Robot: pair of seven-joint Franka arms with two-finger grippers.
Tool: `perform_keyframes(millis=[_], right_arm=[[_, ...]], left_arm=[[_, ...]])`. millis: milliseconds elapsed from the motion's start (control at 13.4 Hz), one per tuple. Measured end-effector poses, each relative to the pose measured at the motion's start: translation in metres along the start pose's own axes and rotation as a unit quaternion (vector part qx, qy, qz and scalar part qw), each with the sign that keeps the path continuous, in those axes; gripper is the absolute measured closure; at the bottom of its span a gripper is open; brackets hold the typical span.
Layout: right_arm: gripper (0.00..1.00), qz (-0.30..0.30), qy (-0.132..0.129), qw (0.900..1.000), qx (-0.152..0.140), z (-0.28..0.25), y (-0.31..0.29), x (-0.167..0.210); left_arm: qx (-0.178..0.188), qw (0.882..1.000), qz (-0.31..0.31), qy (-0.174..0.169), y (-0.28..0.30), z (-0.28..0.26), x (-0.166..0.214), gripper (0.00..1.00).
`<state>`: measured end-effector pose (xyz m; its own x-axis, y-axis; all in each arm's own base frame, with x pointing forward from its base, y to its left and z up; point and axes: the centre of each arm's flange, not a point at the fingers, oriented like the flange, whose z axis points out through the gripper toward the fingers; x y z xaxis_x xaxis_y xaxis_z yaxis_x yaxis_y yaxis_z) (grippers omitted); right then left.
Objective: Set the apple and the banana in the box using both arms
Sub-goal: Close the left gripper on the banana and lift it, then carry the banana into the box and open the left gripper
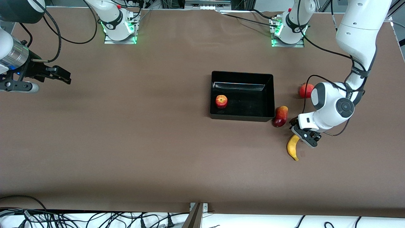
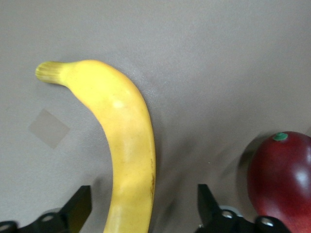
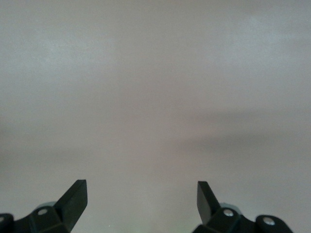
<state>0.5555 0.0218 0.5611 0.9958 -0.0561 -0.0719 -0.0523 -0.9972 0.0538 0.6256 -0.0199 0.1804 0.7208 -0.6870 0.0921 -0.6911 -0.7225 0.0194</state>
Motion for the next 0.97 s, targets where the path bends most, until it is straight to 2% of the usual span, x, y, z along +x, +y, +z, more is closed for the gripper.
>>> perform_keyframes(millis=[298, 372, 447, 670, 819, 968], right_arm=[[0.0, -0.003, 0.0, 1.0, 0.0, 0.0, -0.004, 0.0], [0.0, -0.003, 0.0, 1.0, 0.0, 0.0, -0.004, 0.0], [0.0, -0.003, 0.0, 1.0, 0.0, 0.0, -0.004, 0.0], [0.0, -0.004, -0.003, 1.0, -0.001, 0.0, -0.004, -0.001], [0.0, -0.004, -0.005, 1.0, -0.001, 0.001, -0.004, -0.002], [0.0, -0.004, -0.006, 1.0, -0.001, 0.001, -0.004, -0.002]], left_arm=[[0.002, 1.0, 0.002, 0.002, 0.0, -0.001, 0.002, 0.52], [0.005, 1.0, 0.003, 0.005, -0.002, -0.004, 0.004, 0.62], [0.01, 1.0, 0.004, 0.011, -0.004, -0.012, 0.008, 0.67], [0.007, 1.0, 0.015, 0.018, 0.006, -0.067, 0.03, 0.67], [-0.022, 0.999, 0.031, 0.015, 0.045, -0.122, 0.055, 0.67], [-0.047, 0.998, 0.051, -0.005, 0.103, -0.162, 0.073, 0.67]])
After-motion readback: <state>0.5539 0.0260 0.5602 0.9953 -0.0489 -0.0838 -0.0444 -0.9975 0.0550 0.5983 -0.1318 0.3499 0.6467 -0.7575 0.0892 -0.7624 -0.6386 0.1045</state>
